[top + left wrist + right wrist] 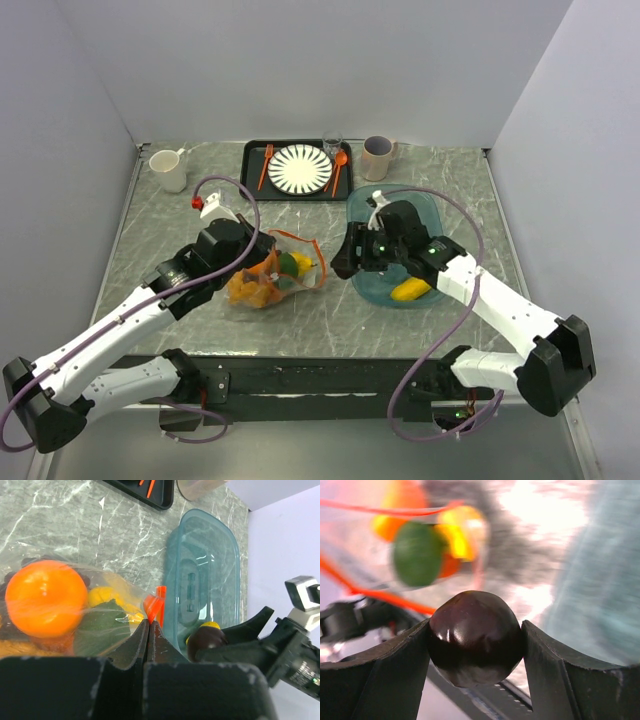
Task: Place the food in the zip-top bag and seal the zipper
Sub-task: Pick up the fake fruit from the bin, then place the fake fruit in the zipper food storage bag.
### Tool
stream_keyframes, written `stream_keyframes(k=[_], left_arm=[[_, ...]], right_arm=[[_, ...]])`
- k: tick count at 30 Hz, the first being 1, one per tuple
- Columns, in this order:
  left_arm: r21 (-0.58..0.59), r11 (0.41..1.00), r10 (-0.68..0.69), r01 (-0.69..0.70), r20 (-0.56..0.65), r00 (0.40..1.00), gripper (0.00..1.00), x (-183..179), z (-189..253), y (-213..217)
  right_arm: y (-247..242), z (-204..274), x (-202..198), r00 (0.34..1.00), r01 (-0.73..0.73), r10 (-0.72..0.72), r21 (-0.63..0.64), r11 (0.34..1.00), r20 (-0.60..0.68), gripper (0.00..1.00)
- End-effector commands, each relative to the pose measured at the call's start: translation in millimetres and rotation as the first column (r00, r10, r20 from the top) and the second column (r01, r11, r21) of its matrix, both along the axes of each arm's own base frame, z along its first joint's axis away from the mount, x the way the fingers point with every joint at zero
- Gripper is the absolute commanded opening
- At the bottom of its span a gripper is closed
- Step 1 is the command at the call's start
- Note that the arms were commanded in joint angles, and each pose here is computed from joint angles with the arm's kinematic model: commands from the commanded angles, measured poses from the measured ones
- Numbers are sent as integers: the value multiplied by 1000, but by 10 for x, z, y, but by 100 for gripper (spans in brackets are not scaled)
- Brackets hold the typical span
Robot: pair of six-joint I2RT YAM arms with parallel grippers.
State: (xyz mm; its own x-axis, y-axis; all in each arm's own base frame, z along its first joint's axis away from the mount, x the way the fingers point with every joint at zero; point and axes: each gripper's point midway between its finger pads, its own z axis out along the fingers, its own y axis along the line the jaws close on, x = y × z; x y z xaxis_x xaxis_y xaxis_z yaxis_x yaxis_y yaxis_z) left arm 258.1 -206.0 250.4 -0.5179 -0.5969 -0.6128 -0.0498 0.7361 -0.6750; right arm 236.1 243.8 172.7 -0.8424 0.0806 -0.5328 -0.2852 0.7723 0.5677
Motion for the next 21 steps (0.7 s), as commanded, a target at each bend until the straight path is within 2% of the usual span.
stream_keyframes(k=[1,13,21], left_arm=[[-50,998,-20,24,60,998,1,49,264,-95],[-44,999,-13,16,56,998,1,27,272,-55],[-61,998,-18,23,72,997,1,51,346,-93]], right_arm=[[478,475,27,991,-112,100,143,983,92,47],[1140,423,197,983,-168,153,174,970,97,48],[1456,464,41,954,-301,289,204,932,84,50]])
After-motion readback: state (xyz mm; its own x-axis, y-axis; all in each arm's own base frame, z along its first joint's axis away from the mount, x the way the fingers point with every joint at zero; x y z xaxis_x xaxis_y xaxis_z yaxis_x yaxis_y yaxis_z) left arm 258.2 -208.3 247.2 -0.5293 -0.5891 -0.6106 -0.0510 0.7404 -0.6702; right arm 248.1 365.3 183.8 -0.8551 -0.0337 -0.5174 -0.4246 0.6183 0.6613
